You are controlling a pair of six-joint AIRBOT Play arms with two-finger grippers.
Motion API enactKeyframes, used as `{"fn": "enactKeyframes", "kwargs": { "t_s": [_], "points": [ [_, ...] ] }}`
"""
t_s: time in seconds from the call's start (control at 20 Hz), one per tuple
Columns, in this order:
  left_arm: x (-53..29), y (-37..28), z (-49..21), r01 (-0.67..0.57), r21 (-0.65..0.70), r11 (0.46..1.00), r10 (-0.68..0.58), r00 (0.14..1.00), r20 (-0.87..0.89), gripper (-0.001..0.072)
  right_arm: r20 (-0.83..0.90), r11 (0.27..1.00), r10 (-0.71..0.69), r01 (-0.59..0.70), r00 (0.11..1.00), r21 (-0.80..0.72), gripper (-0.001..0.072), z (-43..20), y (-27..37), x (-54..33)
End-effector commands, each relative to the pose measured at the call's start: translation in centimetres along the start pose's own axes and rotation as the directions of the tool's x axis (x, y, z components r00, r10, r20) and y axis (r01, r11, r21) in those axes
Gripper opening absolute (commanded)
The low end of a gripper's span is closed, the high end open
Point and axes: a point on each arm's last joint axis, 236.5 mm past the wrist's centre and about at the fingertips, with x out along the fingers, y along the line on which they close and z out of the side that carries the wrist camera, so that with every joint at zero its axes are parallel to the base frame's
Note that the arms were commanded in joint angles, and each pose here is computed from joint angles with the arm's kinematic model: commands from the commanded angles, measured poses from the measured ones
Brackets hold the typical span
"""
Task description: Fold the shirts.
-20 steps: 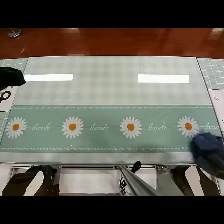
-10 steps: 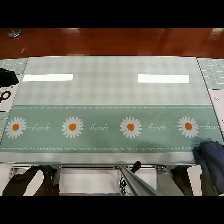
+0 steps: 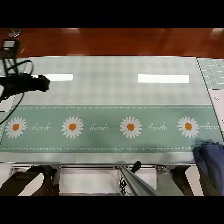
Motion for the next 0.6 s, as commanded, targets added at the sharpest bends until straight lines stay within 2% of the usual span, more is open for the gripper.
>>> {"fn": "enactKeyframes", "kwargs": {
  "t_s": [0.0,0.1,0.15,0.2,0.4,0.55],
  "points": [
    [0.8,-7.0,-2.8,0.156,0.128,0.979,-0.133,0.976,-0.173,0.0565,0.058,0.946,0.275,-0.26,0.96,-0.194,0.054,2.7,11.0,0.2],
    [0.5,-8.7,-4.6,0.169,0.093,0.981,-0.14,0.956,-0.258,0.0575,-0.061,0.915,0.286,-0.292,0.956,-0.279,0.0549,0.4,13.8,1.2],
    [0.2,-8.8,-5.5,0.152,0.068,0.986,-0.125,0.947,-0.295,0.063,-0.116,0.906,0.274,-0.297,0.955,-0.303,0.0555,-0.6,14.6,1.8],
    [0.0,-8.6,-6.3,0.131,0.044,0.99,-0.109,0.938,-0.328,0.0707,-0.163,0.898,0.263,-0.303,0.951,-0.318,0.0609,-1.6,15.4,2.3],
    [-0.8,-8.1,-8.3,0.108,0.032,0.994,-0.086,0.905,-0.416,0.0717,-0.281,0.838,0.265,-0.364,0.923,-0.406,0.0608,-4.2,19.2,3.7],
    [-0.7,-8.0,-8.2,0.109,0.05,0.993,-0.079,0.909,-0.41,0.0697,-0.266,0.816,0.248,-0.349,0.931,-0.46,0.0607,-4.1,20.3,4.3]
  ]
}}
